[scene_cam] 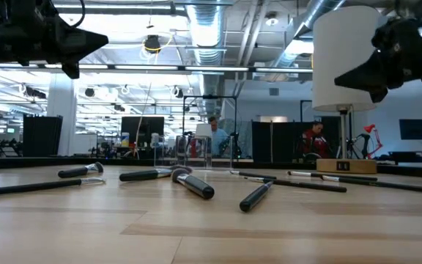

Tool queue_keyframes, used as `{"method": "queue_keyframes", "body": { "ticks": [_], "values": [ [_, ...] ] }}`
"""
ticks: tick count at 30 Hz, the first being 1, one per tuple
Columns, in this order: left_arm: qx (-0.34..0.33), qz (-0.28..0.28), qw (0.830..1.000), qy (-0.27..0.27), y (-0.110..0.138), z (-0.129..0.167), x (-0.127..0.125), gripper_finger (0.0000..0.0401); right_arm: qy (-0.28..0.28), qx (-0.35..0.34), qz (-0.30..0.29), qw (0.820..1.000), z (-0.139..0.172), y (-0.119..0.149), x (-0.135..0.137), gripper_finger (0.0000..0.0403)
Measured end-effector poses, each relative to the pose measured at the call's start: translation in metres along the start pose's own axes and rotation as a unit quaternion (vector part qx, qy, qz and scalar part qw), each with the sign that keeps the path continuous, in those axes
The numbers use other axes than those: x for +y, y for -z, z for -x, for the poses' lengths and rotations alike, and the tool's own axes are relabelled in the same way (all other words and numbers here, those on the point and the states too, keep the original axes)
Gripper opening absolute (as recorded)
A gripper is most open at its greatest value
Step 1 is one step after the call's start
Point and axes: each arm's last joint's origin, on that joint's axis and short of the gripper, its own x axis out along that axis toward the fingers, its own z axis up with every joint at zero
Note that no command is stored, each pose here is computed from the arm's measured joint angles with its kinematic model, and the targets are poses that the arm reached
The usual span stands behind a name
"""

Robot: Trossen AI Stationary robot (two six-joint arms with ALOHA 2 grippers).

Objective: Pick & Place Makeup Supplies
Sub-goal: Put the makeup brush into the transparent organizer

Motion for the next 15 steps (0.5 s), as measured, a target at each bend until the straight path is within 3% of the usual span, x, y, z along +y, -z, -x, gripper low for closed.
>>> {"method": "queue_keyframes", "body": {
  "ticks": [7, 15],
  "values": [
    [-0.010, -0.016, 1.000, -0.015, -0.002, 0.000, 0.001, 0.0021, 0.028, 0.096, 0.008, 0.995, -0.023, -0.010, 0.004, 0.0000],
    [-0.016, -0.003, 0.999, -0.035, -0.003, 0.000, 0.002, 0.0046, 0.061, 0.217, 0.013, 0.974, -0.063, -0.017, 0.012, 0.0010]
  ]
}}
